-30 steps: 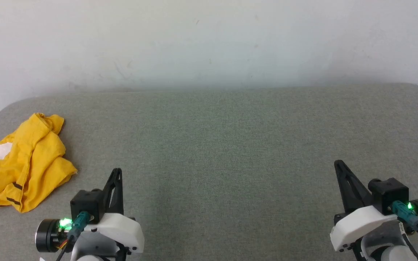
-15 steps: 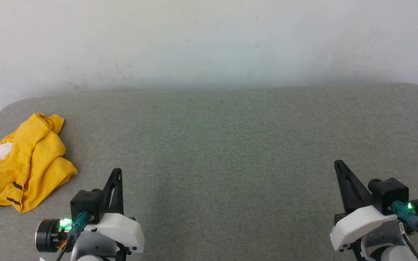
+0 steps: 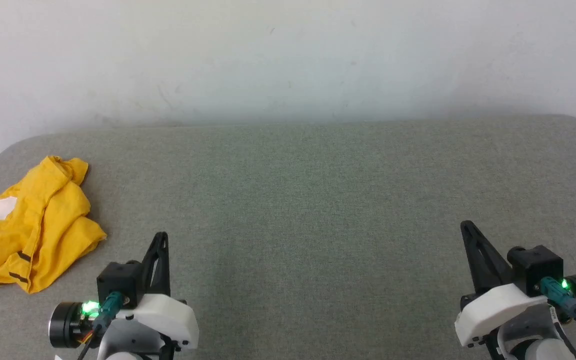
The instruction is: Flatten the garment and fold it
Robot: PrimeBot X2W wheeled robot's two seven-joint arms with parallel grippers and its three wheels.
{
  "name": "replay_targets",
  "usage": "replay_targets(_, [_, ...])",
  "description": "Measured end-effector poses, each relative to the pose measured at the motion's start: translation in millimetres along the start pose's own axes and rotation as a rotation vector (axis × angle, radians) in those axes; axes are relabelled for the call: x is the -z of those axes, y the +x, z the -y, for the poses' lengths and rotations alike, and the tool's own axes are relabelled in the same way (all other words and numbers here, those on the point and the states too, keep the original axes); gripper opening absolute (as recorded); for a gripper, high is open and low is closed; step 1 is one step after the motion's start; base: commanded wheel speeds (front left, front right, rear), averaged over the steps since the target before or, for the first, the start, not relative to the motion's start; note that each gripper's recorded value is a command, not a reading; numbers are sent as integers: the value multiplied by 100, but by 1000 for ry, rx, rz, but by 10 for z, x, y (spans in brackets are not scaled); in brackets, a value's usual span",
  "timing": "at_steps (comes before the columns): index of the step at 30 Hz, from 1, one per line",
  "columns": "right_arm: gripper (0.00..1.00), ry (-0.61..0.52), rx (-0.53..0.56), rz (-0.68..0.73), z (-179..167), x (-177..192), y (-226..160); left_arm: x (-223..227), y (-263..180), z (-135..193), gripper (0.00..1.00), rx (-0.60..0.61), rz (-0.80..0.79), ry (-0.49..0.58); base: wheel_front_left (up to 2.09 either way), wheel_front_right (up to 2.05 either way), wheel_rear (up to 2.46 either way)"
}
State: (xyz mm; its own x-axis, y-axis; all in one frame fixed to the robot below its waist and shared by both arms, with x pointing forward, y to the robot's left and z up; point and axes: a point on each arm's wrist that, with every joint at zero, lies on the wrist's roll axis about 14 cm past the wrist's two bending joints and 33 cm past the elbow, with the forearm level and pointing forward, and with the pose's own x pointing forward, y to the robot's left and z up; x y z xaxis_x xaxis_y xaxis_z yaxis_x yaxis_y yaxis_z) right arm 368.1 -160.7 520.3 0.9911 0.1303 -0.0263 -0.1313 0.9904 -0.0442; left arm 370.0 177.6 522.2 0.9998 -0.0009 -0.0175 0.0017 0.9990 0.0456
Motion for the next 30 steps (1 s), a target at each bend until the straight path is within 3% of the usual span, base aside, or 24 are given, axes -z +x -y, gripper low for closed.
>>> replay_targets(22, [0, 0, 0, 0, 0, 0, 0, 0, 0, 0, 0, 0, 0, 0, 0, 0, 0])
replay_targets(23, [100, 0, 0, -1, 0, 2, -1, 2, -1, 1, 100, 0, -1, 0, 0, 0, 0])
replay_targets(30, [100, 2, 0, -3, 1, 12, -4, 11, -2, 10, 100, 3, -3, 0, 0, 0, 0])
